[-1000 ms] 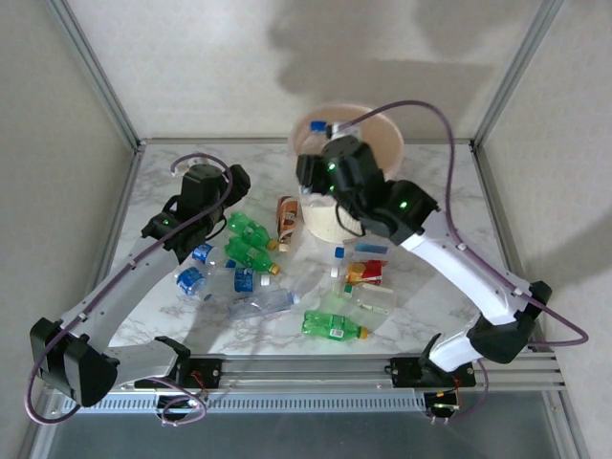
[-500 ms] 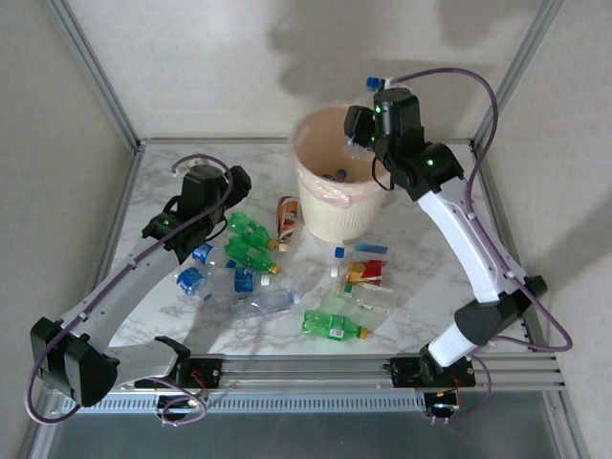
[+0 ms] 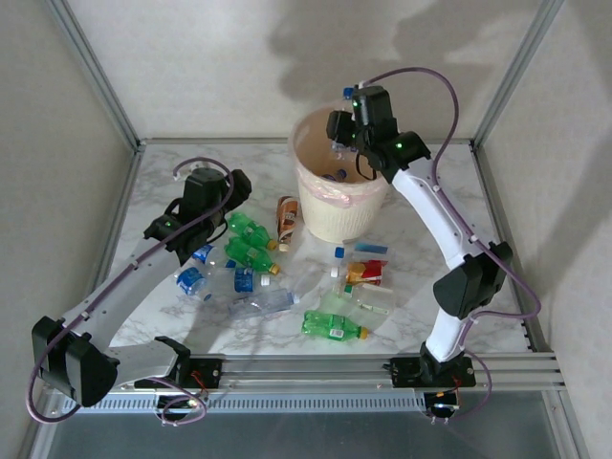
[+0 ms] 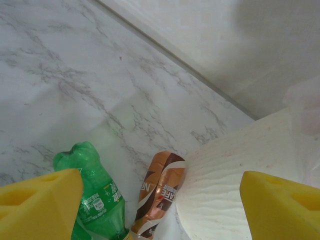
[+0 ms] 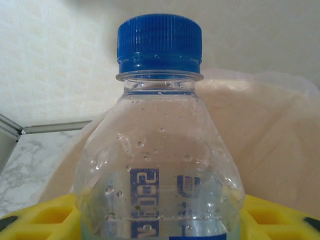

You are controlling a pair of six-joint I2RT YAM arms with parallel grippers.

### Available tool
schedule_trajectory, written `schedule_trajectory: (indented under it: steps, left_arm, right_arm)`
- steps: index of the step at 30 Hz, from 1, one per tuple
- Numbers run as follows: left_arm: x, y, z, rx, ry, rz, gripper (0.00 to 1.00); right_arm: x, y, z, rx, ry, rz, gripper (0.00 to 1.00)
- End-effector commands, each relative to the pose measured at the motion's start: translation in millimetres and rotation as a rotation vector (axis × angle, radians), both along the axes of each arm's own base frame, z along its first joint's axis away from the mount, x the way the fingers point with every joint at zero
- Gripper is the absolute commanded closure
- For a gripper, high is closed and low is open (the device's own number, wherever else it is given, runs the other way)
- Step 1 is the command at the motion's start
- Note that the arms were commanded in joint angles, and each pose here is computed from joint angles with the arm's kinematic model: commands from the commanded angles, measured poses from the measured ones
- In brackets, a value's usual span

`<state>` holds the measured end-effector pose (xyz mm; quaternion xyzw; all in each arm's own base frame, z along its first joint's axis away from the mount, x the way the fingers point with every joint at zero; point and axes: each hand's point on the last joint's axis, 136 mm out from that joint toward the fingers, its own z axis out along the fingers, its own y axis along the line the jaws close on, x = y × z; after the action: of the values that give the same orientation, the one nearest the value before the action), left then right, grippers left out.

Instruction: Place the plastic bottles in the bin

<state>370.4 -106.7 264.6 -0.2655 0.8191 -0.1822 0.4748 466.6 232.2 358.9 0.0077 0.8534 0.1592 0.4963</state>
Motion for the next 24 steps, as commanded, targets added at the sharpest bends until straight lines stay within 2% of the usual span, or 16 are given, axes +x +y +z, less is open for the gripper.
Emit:
schedule_trajectory:
  steps: [1, 4, 10, 17, 24]
  left_arm:
    - [2.0, 2.3, -4.5, -0.014, -0.001, 0.013, 0.18]
    - [2.0, 2.5, -7.6, -0.012, 0.005, 0.014, 0.18]
    - [2.8, 0.6, -11.0, -0.024, 0.009, 0.012, 0.18]
    - [-5.8, 9.2, -17.4, -0.004, 0.038, 0.040, 0.19]
    - [-43.6, 55.8, -40.1, 0.102, 0.142, 0.205, 0.18]
  right_arm:
    - [-0.7, 9.7, 2.1, 0.034, -0.018, 0.042, 0.37]
    - [-3.7, 10.5, -1.0, 0.037, -0.014, 0.047, 0.28]
    - [-7.6, 6.1, 1.8, 0.031, -0.022, 0.040, 0.18]
    - [-30.5, -1.2, 42.8, 0.058, -0.092, 0.048, 0.18]
    - [-102.2, 38.2, 66.1, 0.074, -0.174, 0.250, 0.20]
